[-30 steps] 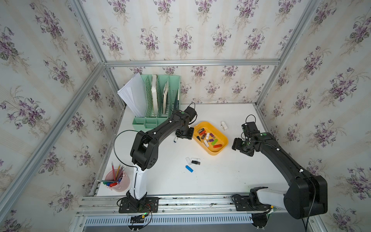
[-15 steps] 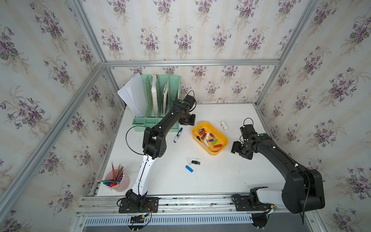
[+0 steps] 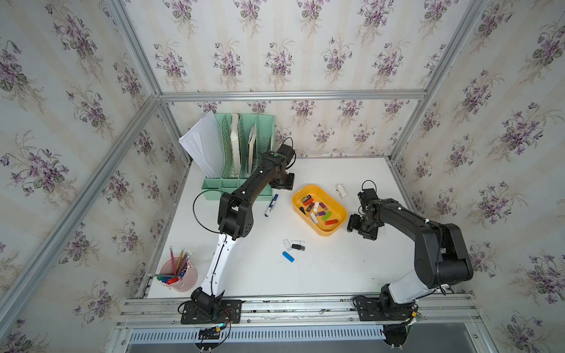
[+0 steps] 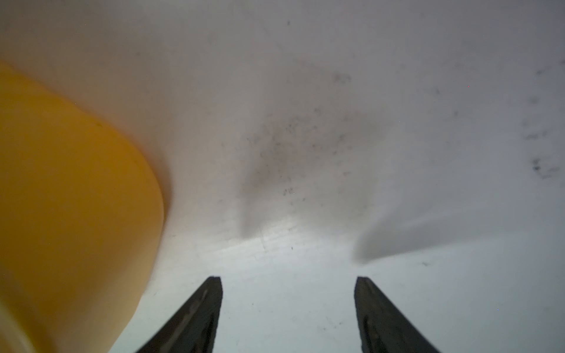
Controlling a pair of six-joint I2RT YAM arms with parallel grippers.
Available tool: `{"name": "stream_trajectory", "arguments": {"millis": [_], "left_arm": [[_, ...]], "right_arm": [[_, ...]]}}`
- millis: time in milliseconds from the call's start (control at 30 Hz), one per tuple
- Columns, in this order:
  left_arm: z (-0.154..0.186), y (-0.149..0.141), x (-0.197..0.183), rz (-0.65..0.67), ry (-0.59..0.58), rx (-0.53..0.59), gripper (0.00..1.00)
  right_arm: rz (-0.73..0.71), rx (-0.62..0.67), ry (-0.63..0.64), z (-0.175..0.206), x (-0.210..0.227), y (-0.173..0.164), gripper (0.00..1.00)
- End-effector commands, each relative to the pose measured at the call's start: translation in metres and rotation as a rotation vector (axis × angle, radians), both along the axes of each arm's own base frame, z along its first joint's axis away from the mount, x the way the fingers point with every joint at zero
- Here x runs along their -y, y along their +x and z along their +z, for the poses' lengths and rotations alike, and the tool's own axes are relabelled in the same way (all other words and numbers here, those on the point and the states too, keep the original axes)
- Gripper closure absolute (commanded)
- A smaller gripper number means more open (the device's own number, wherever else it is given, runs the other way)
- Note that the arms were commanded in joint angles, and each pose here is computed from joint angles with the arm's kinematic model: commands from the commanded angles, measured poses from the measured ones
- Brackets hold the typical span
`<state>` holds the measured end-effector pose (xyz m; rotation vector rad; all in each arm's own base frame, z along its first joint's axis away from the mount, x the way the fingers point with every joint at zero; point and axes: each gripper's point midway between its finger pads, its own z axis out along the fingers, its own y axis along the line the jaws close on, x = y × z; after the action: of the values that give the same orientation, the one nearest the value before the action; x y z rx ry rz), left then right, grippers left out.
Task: Put the usb flash drive into the storage box
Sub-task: Adjust the storage box at the center of the board.
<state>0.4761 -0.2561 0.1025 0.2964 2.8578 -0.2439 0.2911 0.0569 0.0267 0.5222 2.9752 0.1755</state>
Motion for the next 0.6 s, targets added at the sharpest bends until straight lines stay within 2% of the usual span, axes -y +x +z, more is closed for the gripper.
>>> {"name": "stream_trajectory", "arguments": {"millis": [0,167,267,367,400,567], "left_arm": [[0.005,-0.015,-0.004,-0.015,0.002,-0.031,0.46],[0.008,-0.031,-0.009,-0.022,0.006,-0.033,0.45],[0.011,-0.040,-0.003,-0.042,0.009,-0.040,0.46],[0.010,-0.046,0.007,-0.064,0.015,-0.038,0.46],[0.009,-0.046,0.010,-0.070,0.019,-0.033,0.41],[-0.006,-0.042,0.012,-0.078,0.067,-0.047,0.41]], "right_arm": [[0.013,0.090,0.031,0.007,-0.009,0.040,0.27],[0.011,0.135,0.027,0.014,-0.013,0.100,0.27],[0.012,0.144,0.017,0.023,-0.012,0.116,0.27],[0.015,0.157,0.017,0.031,-0.012,0.115,0.27],[0.018,0.155,0.017,0.032,-0.011,0.112,0.27],[0.025,0.150,0.022,0.037,-0.010,0.089,0.27]]}}
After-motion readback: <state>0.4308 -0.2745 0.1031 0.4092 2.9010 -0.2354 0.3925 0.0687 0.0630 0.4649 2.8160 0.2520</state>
